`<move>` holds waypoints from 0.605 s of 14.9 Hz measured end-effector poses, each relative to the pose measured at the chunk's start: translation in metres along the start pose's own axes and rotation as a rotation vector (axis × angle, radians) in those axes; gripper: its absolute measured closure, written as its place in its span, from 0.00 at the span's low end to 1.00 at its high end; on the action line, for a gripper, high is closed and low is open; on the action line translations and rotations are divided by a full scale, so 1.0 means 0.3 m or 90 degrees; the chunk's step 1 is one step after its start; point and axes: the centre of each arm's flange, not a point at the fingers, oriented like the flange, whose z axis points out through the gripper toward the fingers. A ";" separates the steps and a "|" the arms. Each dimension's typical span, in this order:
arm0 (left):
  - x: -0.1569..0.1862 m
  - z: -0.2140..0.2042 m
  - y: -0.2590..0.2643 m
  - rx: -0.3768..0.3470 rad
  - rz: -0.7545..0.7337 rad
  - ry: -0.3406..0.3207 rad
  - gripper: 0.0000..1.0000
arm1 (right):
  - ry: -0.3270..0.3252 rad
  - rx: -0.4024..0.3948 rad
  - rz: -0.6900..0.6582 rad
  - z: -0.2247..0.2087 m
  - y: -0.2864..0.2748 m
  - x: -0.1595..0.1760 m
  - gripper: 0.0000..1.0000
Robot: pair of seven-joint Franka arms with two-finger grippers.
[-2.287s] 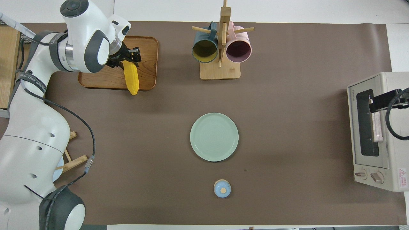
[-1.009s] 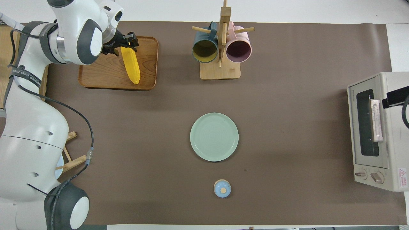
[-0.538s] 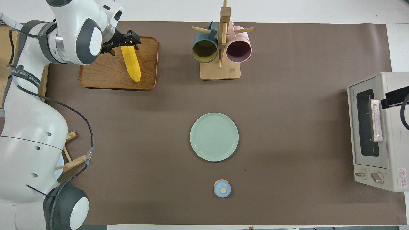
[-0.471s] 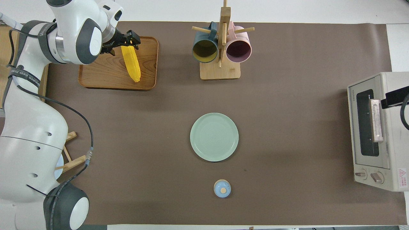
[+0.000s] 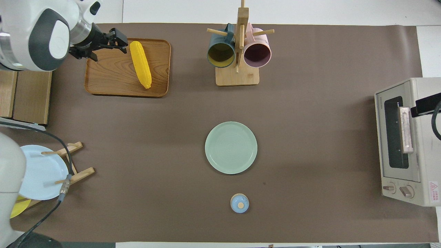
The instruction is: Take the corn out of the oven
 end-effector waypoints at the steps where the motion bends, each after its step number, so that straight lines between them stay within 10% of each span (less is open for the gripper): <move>1: -0.041 -0.043 -0.034 0.005 0.011 -0.013 0.00 | 0.000 0.000 0.000 0.000 0.000 0.000 0.00; 9: -0.361 -0.302 -0.214 0.026 0.048 -0.068 0.00 | 0.000 0.000 0.000 0.000 0.000 0.000 0.00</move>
